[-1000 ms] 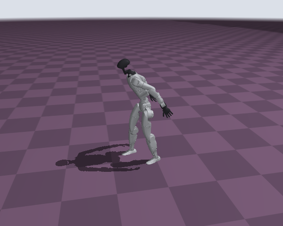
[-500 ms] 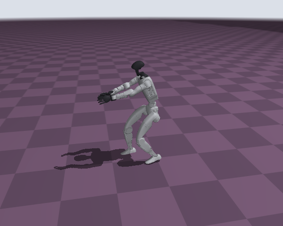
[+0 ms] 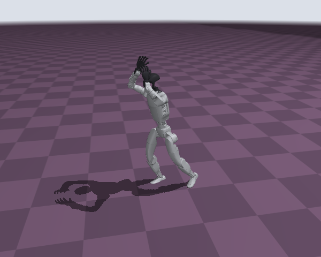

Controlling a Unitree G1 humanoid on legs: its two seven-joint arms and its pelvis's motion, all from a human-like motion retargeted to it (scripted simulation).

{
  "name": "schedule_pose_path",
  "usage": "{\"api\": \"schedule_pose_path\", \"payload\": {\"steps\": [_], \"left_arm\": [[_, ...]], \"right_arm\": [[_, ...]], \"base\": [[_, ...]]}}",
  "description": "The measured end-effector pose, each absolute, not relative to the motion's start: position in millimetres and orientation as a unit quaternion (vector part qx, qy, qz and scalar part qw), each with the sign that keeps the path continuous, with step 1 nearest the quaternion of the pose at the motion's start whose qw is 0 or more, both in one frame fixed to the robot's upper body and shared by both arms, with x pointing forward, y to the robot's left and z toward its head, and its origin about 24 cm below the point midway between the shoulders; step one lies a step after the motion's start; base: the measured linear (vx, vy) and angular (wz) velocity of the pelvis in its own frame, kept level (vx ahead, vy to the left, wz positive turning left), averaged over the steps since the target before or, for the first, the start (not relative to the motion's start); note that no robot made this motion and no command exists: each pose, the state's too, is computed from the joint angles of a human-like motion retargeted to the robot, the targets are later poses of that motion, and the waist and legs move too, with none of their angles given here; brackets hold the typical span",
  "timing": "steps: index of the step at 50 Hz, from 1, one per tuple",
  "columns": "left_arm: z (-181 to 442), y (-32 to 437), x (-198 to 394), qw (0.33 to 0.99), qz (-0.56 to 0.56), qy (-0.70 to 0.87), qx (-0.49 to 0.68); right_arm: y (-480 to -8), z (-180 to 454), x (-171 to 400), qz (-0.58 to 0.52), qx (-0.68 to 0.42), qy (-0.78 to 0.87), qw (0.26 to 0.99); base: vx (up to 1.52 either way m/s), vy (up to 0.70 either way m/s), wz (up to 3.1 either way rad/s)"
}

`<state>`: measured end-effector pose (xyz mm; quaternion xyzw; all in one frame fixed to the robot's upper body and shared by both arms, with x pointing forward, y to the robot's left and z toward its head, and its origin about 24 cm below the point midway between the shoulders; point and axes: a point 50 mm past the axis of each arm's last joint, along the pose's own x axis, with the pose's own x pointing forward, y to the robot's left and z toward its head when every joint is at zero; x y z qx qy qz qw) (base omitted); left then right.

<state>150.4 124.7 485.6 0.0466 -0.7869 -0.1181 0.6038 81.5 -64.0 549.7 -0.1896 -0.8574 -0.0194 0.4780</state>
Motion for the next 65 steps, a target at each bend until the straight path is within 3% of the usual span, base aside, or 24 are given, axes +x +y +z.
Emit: {"api": "schedule_pose_path", "payload": {"steps": [3, 5, 7, 9, 12, 14, 16, 20, 23, 26, 31, 35, 39, 44, 54, 59, 65], "left_arm": [[426, 184, 162, 0.629, 0.019, -0.77, 0.104], [358, 228, 182, 0.701, 0.156, -0.691, 0.083], [273, 260, 200, 0.795, 0.271, -0.541, 0.049], [176, 276, 207, 0.883, 0.328, -0.336, 0.012], [40, 281, 166, 0.928, 0.371, -0.028, -0.028], [-22, 279, 117, 0.912, 0.386, 0.14, -0.011], [-55, 282, 75, 0.889, 0.38, 0.251, 0.042], [-79, 302, 28, 0.861, 0.298, 0.379, 0.163], [-92, 317, 20, 0.836, 0.231, 0.443, 0.228], [-102, 324, 20, 0.81, 0.234, 0.477, 0.249], [-112, 310, 56, 0.832, 0.317, 0.438, 0.127], [-113, 279, 91, 0.872, 0.296, 0.389, 0.026], [-114, 244, 110, 0.898, 0.241, 0.368, 0.018], [-121, 215, 93, 0.897, 0.218, 0.383, 0.035], [-149, 224, 66, 0.834, 0.244, 0.495, 0.021], [-156, 232, 51, 0.795, 0.288, 0.534, 0.017], [-145, 248, 79, 0.824, 0.291, 0.486, 0.022]], "right_arm": [[-100, 504, 91, -0.132, -0.264, -0.865, 0.407], [-132, 455, 124, -0.202, -0.282, -0.837, 0.423], [-175, 384, 160, -0.257, -0.26, -0.764, 0.531], [-214, 301, 195, -0.263, -0.252, -0.596, 0.716], [-234, 168, 226, -0.274, -0.082, -0.297, 0.911], [-227, 87, 225, -0.284, 0.029, -0.1, 0.953], [-212, 38, 213, -0.301, 0.097, 0.012, 0.949], [-188, 15, 201, -0.285, 0.125, 0.057, 0.949], [-182, 26, 213, -0.218, 0.052, 0.022, 0.974], [-177, 44, 230, -0.143, -0.036, -0.021, 0.989], [-166, 80, 266, -0.057, -0.107, -0.094, 0.988], [-164, 100, 282, -0.054, -0.154, -0.135, 0.977], [-175, 98, 287, -0.073, -0.199, -0.135, 0.968], [-194, 60, 271, -0.094, -0.245, -0.059, 0.963], [-212, -13, 220, -0.091, -0.212, 0.126, 0.965], [-205, -20, 217, -0.092, -0.187, 0.138, 0.968], [-195, -2, 240, -0.074, -0.202, 0.094, 0.972]], "base": [[-0.68, 0.32, 1.0], [-0.45, 0.23, 1.09], [-0.27, 0.16, 0.6], [-0.15, 0.13, 0.06], [-0.09, 0.12, 0.05], [-0.09, 0.11, 0.54], [-0.11, 0.1, 0.96], [-0.12, 0.08, 1.33], [-0.1, 0.03, 1.73], [-0.07, -0.03, 1.98], [-0.04, -0.12, 1.92], [-0.03, -0.22, 1.61], [-0.02, -0.27, 1.61], [0.01, -0.24, 2.27], [0.08, -0.08, 2.62], [0.07, 0.01, 1.93], [-0.01, -0.11, 1.97]]}}
